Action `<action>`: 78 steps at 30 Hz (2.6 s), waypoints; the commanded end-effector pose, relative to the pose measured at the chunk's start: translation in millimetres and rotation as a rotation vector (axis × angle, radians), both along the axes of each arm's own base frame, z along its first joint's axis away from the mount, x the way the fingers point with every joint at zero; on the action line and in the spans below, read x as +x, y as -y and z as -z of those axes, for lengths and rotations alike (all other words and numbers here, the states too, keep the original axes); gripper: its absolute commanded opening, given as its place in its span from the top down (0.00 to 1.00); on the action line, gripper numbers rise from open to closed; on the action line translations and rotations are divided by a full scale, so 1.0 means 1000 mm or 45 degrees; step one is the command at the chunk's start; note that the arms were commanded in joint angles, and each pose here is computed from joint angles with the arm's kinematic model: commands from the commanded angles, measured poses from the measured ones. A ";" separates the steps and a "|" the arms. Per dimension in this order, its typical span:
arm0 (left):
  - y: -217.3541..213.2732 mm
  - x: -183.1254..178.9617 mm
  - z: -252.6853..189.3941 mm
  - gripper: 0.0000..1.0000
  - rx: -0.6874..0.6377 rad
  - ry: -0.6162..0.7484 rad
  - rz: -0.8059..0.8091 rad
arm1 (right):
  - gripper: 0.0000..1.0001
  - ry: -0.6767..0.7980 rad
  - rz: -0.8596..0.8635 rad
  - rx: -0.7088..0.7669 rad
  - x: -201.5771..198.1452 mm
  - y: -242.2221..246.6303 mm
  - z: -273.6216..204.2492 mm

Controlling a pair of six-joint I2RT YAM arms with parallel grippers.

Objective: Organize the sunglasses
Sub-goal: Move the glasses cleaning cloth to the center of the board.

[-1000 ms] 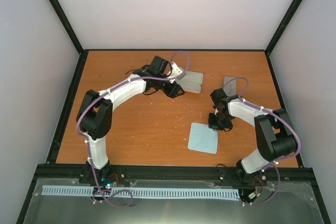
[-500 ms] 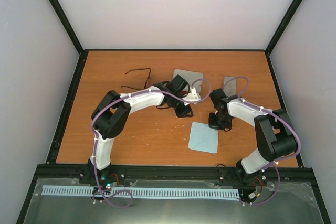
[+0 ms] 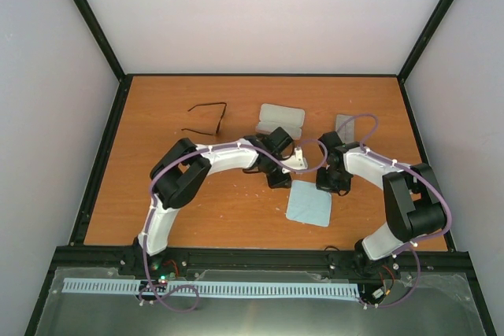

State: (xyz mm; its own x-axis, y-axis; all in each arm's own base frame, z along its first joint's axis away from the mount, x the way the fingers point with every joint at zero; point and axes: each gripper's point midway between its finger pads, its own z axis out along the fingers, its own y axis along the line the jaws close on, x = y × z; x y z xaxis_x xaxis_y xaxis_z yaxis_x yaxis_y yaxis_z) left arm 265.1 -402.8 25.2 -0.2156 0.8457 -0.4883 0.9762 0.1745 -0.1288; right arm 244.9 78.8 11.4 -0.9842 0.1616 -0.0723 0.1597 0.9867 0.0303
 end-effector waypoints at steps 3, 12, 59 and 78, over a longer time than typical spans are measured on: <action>0.017 0.000 0.001 0.67 -0.001 0.078 0.046 | 0.97 0.046 0.020 -0.003 0.010 0.001 -0.003; 0.028 0.003 -0.001 0.66 -0.037 0.074 0.031 | 0.97 0.058 0.019 0.012 0.012 -0.001 -0.004; 0.015 0.055 -0.014 1.00 0.022 0.276 -0.070 | 0.97 0.158 -0.063 0.188 0.073 -0.028 -0.008; 0.008 0.135 -0.050 1.00 -0.049 0.408 -0.224 | 0.97 0.223 -0.084 0.333 0.130 -0.028 -0.017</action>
